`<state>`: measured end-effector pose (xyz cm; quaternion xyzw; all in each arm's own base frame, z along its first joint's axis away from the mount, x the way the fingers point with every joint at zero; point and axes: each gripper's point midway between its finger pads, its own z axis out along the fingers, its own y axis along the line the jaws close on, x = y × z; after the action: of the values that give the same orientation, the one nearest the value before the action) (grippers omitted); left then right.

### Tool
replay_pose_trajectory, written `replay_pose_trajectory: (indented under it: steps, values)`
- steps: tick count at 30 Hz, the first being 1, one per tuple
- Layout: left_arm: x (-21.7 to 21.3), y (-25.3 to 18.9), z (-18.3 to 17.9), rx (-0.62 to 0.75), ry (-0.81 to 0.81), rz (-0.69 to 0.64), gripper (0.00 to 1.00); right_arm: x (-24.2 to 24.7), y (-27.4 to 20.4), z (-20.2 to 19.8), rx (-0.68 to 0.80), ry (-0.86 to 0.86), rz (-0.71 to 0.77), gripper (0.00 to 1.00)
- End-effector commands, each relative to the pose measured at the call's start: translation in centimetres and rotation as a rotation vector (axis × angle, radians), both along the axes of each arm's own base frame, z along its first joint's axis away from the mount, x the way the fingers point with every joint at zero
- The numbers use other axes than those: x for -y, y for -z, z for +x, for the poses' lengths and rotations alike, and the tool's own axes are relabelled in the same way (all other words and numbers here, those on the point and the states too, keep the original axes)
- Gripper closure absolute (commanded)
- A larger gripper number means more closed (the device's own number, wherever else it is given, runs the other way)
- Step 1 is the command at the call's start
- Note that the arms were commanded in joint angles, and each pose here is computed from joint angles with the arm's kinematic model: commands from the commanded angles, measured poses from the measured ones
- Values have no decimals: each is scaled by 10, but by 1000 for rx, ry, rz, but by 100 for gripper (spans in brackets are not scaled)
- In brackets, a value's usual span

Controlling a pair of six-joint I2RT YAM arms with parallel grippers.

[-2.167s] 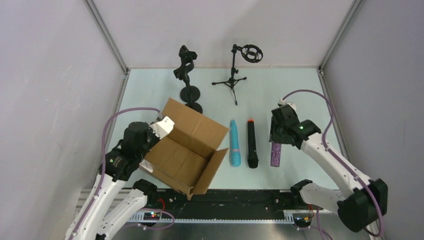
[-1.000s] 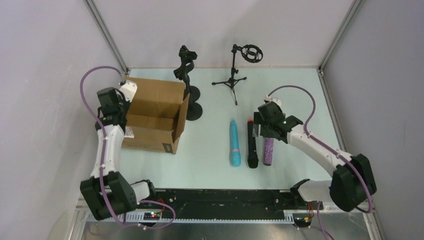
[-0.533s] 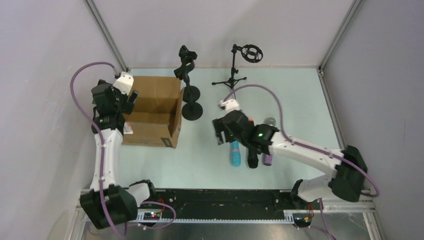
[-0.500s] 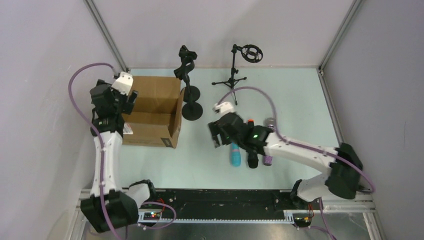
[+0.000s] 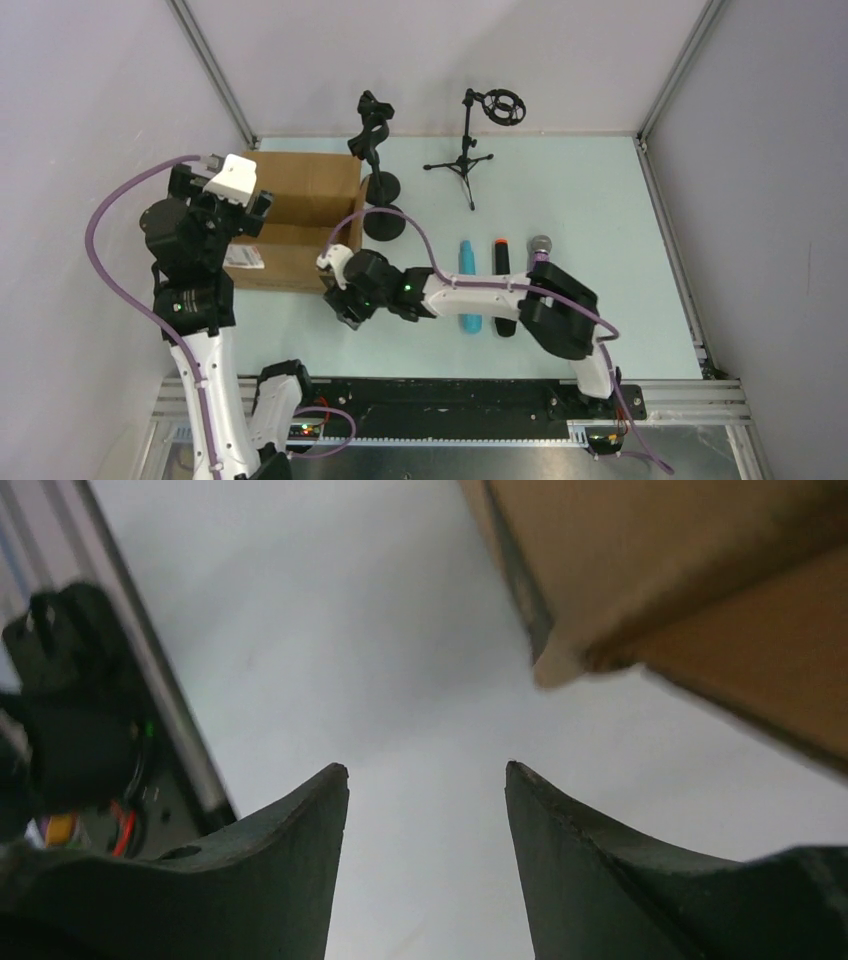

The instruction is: Attach the microphones to the stand

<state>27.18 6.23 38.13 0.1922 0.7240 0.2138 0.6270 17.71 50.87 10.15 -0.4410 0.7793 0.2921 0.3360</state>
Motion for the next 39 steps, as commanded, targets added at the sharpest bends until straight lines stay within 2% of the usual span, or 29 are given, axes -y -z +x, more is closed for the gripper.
replay_pose_trajectory:
  steps: [1, 4, 5, 6, 8, 11, 14, 20, 22, 25, 27, 30, 32, 35, 39]
  values:
    - [6, -14, 7, 6, 19, -75, 0, -43, -17, 38, 76, 25, 85, 37]
    - [0, -22, 9, 10, -12, -77, 0, -57, -16, 78, 142, 163, 105, 38]
    - [-1, -25, 8, 9, -15, -69, 0, -66, -32, 88, 167, 192, 138, 37]
    - [-1, -23, 7, 0, -15, -63, 0, -64, -16, 102, 186, 251, 97, 36]
    - [-2, -19, 3, -15, -15, -34, 0, -64, -14, 128, 223, 356, 70, 33]
    - [-3, 7, -3, -87, 3, 38, 0, -58, -18, 158, 225, 499, 62, 32]
    - [-4, 43, -14, -179, 24, 108, 0, -51, -20, 166, 242, 518, 70, 28]
    - [-17, 124, -27, -369, 2, 137, 0, -32, -8, 165, 207, 544, 58, 25]
    - [-22, 142, -33, -419, -23, 132, 1, -28, -9, 155, 198, 534, 72, 25]
    - [-30, 169, -44, -497, -27, 202, 5, -19, -9, 127, 192, 500, 81, 24]
    - [-35, 196, -50, -572, -25, 234, 6, -17, -21, 112, 202, 484, 136, 24]
    - [-39, 230, -51, -664, -20, 227, 2, -3, -33, 90, 200, 471, 161, 23]
    - [-44, 245, -37, -689, -43, 178, 1, 7, -42, 80, 198, 475, 179, 23]
    - [-52, 237, -5, -639, -83, 121, 0, 26, -60, 69, 192, 492, 207, 23]
    - [-67, 240, 31, -703, -131, 103, 0, 58, -83, 73, 218, 565, 238, 22]
